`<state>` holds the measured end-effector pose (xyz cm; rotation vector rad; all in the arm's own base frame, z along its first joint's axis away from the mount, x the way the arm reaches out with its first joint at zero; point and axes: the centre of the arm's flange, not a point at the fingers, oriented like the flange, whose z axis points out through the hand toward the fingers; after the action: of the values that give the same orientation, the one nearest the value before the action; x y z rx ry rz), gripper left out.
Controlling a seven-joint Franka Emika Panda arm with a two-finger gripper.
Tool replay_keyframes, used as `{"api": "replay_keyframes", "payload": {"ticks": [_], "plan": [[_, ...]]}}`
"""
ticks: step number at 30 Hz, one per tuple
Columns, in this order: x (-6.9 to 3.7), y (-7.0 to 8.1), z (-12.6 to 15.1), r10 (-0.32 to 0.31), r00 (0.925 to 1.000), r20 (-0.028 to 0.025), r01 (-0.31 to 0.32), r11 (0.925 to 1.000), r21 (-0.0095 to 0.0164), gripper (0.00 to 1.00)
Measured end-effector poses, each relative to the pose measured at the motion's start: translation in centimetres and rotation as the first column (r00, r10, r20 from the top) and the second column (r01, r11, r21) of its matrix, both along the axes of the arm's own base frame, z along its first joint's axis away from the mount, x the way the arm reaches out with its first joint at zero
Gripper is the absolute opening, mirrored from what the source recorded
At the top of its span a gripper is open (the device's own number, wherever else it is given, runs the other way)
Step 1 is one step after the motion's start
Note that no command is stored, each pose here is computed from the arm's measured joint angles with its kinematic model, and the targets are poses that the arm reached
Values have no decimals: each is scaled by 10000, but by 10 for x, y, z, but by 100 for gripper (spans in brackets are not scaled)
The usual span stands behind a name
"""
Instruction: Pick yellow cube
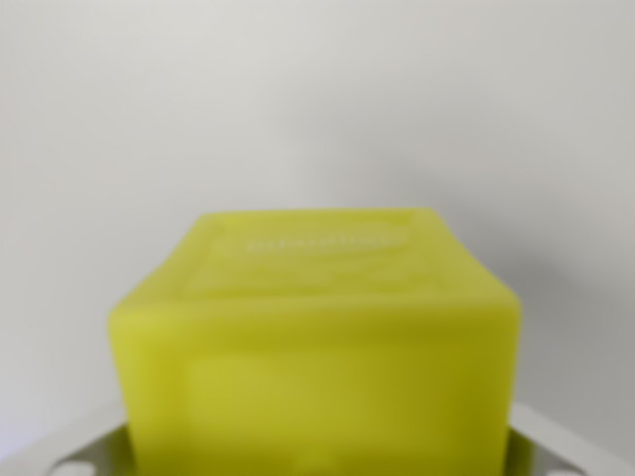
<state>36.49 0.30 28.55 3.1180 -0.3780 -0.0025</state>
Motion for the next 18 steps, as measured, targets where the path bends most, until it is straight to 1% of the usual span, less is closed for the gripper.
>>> {"api": "replay_keyframes", "payload": {"ticks": [18], "plan": [[0,0,45,3,10000,-2,-3,10000,-1,0]]}}
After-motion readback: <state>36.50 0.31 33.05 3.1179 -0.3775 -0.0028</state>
